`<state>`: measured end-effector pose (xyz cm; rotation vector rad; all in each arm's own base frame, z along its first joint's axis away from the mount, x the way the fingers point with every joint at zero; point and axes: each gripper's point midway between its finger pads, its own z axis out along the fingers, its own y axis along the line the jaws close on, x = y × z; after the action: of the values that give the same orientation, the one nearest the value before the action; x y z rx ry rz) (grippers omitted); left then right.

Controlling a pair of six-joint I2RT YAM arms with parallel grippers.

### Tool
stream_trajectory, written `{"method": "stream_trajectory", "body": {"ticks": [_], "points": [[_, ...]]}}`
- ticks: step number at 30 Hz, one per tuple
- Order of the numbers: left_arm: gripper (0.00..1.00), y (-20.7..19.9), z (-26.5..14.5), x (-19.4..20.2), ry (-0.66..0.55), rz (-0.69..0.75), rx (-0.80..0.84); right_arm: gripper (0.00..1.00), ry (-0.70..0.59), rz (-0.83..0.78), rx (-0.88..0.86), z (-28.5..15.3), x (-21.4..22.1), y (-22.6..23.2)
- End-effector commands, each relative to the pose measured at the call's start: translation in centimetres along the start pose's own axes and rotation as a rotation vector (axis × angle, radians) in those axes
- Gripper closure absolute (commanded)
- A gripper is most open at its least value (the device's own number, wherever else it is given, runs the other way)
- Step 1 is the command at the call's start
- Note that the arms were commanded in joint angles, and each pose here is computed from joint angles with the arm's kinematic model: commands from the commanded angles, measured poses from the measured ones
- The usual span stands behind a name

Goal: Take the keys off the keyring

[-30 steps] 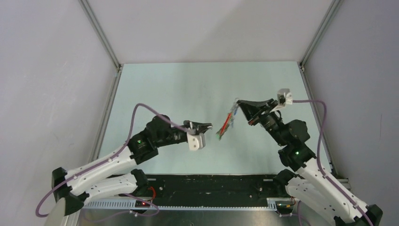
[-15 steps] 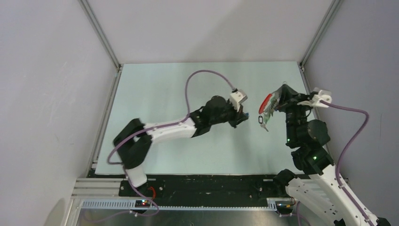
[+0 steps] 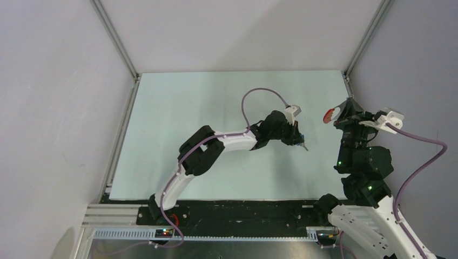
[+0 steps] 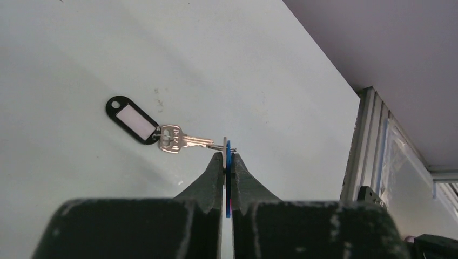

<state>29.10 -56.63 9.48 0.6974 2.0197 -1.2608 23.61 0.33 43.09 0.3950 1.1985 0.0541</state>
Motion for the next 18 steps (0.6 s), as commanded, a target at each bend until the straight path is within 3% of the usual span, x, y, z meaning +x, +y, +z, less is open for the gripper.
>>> {"method": "stream_trajectory", "body": {"ticks": [1,3,5,10,12,18], "points": [[0.92,-2.0,1.2,-1.8,-0.039,-0.074,0.071,1.0,-0.098,0.073,0.018,-0.1,-4.2,-0.5],[0.85,-1.9,1.1,-1.9,-0.046,-0.06,0.064,1.0,-0.094,0.061,0.015,-0.1,-4.1,-0.5],[0.7,-1.9,0.3,-2.5,-0.056,-0.03,0.057,1.0,-0.083,0.047,0.008,0.0,-3.8,-0.3],[0.15,-1.8,-6.0,-4.6,-0.103,0.016,-0.007,1.0,0.044,-0.048,-0.042,-0.3,-0.1,0.4],[0.02,-1.3,-9.5,-5.6,-0.136,0.013,-0.044,1.0,0.136,-0.087,-0.078,-0.8,2.5,0.8],[0.0,1.6,-22.3,-9.0,-0.315,-0.094,-0.183,1.0,0.426,-0.18,-0.33,-3.5,9.5,4.5]]}}
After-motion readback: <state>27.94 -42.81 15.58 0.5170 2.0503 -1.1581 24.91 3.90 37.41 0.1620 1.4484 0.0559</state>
